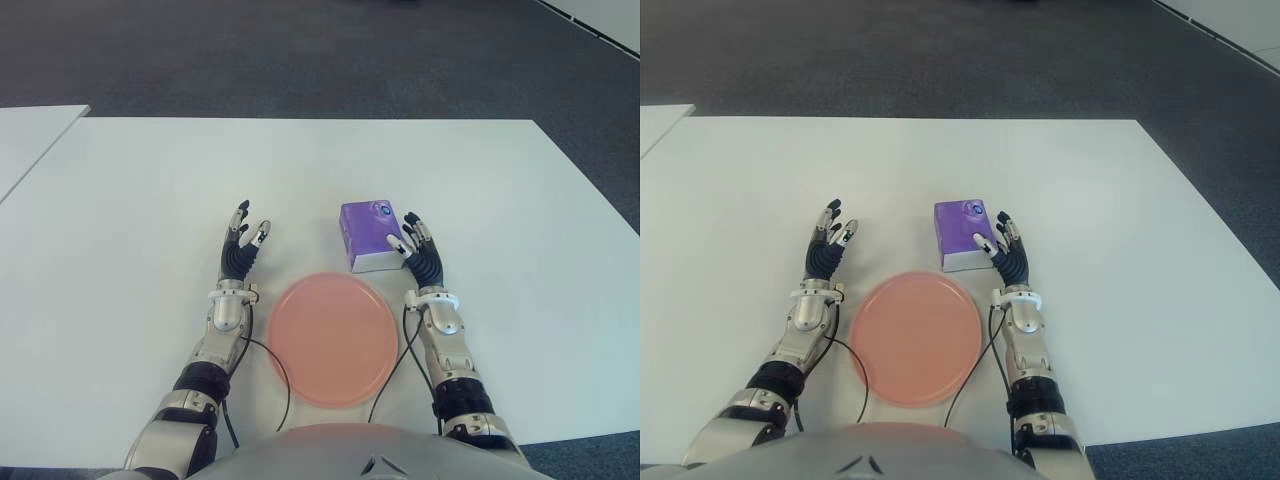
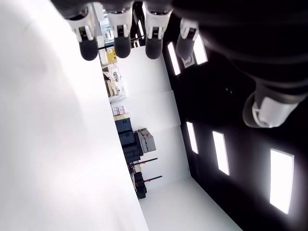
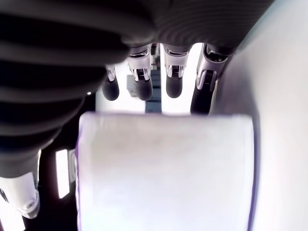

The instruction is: Put the tissue paper into the plate.

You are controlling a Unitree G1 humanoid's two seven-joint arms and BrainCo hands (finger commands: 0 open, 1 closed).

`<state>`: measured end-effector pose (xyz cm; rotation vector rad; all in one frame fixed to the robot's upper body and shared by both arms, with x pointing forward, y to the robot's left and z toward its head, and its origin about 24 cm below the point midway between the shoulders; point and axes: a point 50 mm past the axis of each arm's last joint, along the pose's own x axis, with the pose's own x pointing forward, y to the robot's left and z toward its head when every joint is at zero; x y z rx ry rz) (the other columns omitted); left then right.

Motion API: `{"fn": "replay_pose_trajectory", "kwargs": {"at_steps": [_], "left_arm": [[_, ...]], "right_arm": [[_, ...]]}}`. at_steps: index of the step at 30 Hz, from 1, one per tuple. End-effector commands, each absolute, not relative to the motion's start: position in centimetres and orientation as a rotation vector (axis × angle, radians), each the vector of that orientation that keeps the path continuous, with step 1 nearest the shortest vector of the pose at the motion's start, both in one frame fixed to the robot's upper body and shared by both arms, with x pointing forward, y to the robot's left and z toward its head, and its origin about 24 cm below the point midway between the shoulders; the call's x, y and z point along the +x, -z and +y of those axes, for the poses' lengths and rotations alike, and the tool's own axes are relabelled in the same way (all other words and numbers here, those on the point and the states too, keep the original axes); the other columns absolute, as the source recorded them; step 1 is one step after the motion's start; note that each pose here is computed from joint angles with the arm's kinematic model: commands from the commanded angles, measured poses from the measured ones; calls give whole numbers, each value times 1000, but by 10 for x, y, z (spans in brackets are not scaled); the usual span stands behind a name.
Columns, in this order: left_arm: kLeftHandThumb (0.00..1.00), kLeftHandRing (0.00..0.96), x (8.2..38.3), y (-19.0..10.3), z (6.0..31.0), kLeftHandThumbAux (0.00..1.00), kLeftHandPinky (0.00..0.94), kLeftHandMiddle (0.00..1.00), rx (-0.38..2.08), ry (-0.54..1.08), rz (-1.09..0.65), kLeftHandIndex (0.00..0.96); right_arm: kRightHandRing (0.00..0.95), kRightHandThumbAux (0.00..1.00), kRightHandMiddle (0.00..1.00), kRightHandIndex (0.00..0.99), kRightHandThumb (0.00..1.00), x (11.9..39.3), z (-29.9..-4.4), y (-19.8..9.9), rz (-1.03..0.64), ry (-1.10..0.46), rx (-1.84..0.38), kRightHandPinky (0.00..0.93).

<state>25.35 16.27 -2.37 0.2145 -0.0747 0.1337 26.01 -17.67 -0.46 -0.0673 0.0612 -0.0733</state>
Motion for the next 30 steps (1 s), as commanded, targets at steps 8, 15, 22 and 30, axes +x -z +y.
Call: {"fn": "replay_pose_trajectory", "kwargs": {"at_steps": [8, 15, 22, 30], "left_arm": [[26, 0, 240, 45, 160, 387, 0, 0, 218, -121, 26, 0], [25, 0, 240, 44, 157, 385, 0, 0, 214, -121, 2, 0], [17, 0, 240, 42, 153, 383, 0, 0, 208, -138, -29, 0], [6, 0, 241, 43, 151, 389, 0, 0, 198, -149, -12, 0]], "right_arm": [[0, 445, 0, 0, 214, 293, -199, -89, -180, 280, -199, 0], [0, 393, 0, 0, 287, 311, -181, -144, -306, 304, -242, 0], [0, 382, 0, 0, 332, 314, -171, -182, -372, 252, -315, 0], [0, 429, 0, 0, 360, 311, -162, -214, -485, 59, -375, 0]]}}
